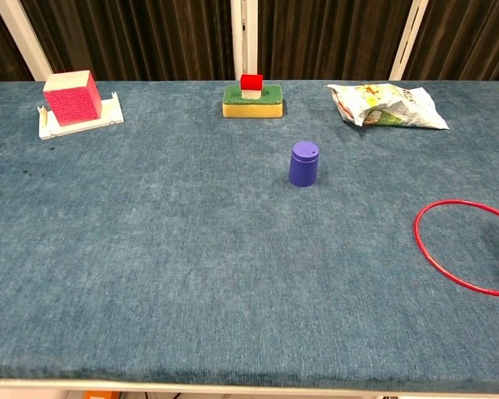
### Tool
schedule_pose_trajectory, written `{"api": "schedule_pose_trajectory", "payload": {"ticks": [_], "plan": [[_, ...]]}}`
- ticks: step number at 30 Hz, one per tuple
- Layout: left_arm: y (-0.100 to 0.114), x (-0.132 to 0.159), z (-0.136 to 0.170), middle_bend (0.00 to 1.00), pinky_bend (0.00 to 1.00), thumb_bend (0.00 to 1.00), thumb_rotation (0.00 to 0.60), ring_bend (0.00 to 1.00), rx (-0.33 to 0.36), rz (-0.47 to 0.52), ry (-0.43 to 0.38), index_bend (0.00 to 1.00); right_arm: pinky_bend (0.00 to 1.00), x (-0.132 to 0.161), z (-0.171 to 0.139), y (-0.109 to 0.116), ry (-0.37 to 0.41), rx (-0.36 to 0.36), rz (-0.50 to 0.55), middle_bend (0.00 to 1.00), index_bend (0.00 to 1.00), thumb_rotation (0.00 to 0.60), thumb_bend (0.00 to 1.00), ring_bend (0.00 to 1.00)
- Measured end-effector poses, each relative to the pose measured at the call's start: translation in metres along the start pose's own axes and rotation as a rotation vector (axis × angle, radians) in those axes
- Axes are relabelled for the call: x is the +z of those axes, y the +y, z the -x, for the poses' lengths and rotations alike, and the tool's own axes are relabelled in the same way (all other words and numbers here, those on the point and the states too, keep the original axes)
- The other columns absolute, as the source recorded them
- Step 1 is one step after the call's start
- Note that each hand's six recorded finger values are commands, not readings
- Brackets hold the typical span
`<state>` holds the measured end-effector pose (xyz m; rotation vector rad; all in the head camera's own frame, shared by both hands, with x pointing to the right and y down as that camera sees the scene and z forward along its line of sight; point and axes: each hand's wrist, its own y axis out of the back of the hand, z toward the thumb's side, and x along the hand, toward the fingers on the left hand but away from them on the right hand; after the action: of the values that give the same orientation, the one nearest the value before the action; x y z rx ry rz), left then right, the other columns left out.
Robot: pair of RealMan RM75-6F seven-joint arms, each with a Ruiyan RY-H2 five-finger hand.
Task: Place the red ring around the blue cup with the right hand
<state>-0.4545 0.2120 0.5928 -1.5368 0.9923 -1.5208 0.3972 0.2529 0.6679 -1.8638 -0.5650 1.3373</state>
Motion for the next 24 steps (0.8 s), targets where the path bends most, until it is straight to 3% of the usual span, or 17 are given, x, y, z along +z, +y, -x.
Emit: {"api": "schedule_pose_trajectory", "payload": {"ticks": [24], "plan": [[-0.001,-0.002,0.002,0.11,0.00,0.09,0.600,0.00,0.000,0.001,0.004,0.17,0.00,0.000,0.013,-0.008,0.011,0.025,-0.004,0.19,0.57,0.600,0.37,0.00]]}}
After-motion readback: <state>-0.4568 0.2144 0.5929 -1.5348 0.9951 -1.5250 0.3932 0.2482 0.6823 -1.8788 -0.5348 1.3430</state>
